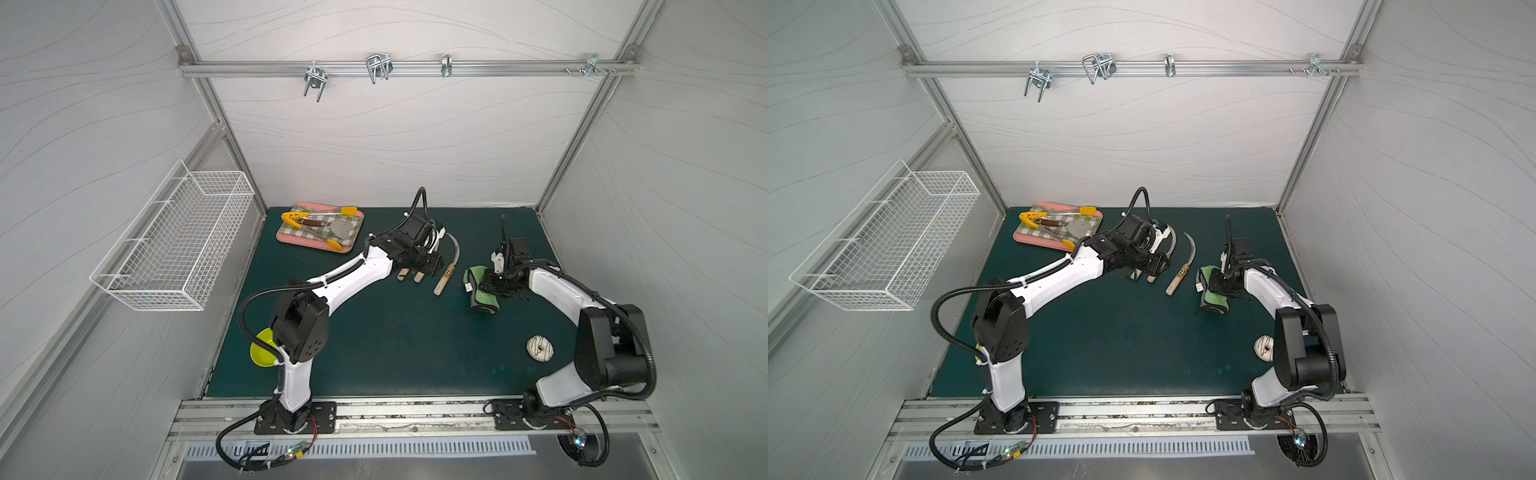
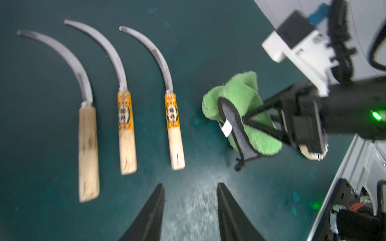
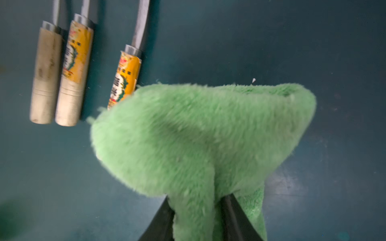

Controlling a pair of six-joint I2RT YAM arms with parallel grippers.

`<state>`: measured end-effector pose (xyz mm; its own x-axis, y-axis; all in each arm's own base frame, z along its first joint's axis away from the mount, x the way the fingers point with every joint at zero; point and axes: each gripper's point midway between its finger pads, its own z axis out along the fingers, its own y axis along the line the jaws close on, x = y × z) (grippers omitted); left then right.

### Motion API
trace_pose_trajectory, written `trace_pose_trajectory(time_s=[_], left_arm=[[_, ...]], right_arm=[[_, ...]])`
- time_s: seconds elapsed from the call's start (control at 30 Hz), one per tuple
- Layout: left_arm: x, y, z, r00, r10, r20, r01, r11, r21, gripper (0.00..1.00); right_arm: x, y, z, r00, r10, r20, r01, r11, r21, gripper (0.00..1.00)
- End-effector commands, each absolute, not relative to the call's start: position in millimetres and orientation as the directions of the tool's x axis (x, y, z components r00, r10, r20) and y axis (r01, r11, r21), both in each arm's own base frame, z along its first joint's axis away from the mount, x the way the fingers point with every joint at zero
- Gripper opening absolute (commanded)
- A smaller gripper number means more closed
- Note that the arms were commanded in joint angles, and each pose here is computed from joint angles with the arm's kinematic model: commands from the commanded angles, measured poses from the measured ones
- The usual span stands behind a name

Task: Wipe small sickles with rags
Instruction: Place the rag at the center of the board, then reset both arms

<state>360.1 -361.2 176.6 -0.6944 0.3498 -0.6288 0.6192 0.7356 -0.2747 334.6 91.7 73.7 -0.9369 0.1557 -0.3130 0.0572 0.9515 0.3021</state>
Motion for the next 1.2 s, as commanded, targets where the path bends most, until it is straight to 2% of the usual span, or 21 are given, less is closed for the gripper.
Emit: trace_pose_trajectory(time_s=[0.0,0.03,0.13,0.17,0.2,0.27,0.3,0.33,0.5,0.67,0.8,0.97,1.07,1.17], left_arm=[[356.5,-338.4,172.7,-0.687,0.333,-0.646,0.599,0.763,-0.244,0.44],[354.3,-329.8,172.3,-0.692,0.323,-0.646,0.587,0.772,-0.243,0.45],[348.6,-296.8,172.3,-0.706,0.27,-0.655,0.539,0.805,-0.249,0.47],[348.0,-283.9,172.3,-0.71,0.247,-0.66,0.519,0.817,-0.252,0.48],[347.4,-270.7,171.0,-0.712,0.227,-0.664,0.498,0.83,-0.25,0.49],[347.1,-246.2,172.3,-0.714,0.188,-0.674,0.461,0.851,-0.251,0.53],[346.9,-232.7,171.6,-0.717,0.17,-0.676,0.442,0.861,-0.251,0.94],[346.8,-221.7,172.7,-0.716,0.155,-0.681,0.425,0.871,-0.248,1.0],[352.0,-158.1,176.8,-0.689,0.053,-0.723,0.285,0.937,-0.203,1.0],[355.6,-104.2,174.6,-0.654,-0.023,-0.756,0.156,0.974,-0.164,1.0],[356.3,-65.7,173.7,-0.605,-0.021,-0.796,0.06,0.996,-0.073,1.0],[362.6,-13.1,165.6,-0.558,-0.145,-0.817,-0.081,0.989,-0.121,1.0],[367.4,9.5,156.8,-0.54,-0.191,-0.82,-0.137,0.981,-0.138,1.0],[373.7,18.3,146.5,-0.528,-0.147,-0.836,-0.141,0.986,-0.084,1.0]], right_arm=[[336.3,86.1,69.7,-0.94,0.151,-0.306,0.065,0.96,0.274,0.42],[336.6,85.0,68.7,-0.94,0.155,-0.303,0.071,0.96,0.27,0.45],[335.0,83.0,67.0,-0.943,0.148,-0.298,0.07,0.964,0.256,0.65],[334.7,82.0,67.6,-0.942,0.149,-0.301,0.072,0.965,0.251,0.8],[334.4,80.5,68.2,-0.941,0.15,-0.304,0.075,0.967,0.245,0.89],[334.9,79.0,70.7,-0.937,0.155,-0.312,0.079,0.967,0.24,0.99],[334.9,80.0,72.2,-0.936,0.151,-0.317,0.075,0.968,0.241,0.99],[335.2,79.2,73.8,-0.934,0.152,-0.323,0.075,0.968,0.24,0.99],[337.3,70.3,87.5,-0.905,0.163,-0.393,0.084,0.974,0.211,0.99],[340.4,59.6,111.9,-0.837,0.176,-0.518,0.089,0.978,0.188,0.99],[340.6,41.6,137.0,-0.731,0.175,-0.66,0.109,0.984,0.14,0.99],[338.0,33.6,163.9,-0.553,0.149,-0.82,0.073,0.989,0.13,0.99],[337.0,26.6,164.6,-0.496,0.132,-0.858,0.086,0.991,0.103,0.99],[343.3,22.8,157.3,-0.501,0.117,-0.857,0.104,0.992,0.075,0.99]])
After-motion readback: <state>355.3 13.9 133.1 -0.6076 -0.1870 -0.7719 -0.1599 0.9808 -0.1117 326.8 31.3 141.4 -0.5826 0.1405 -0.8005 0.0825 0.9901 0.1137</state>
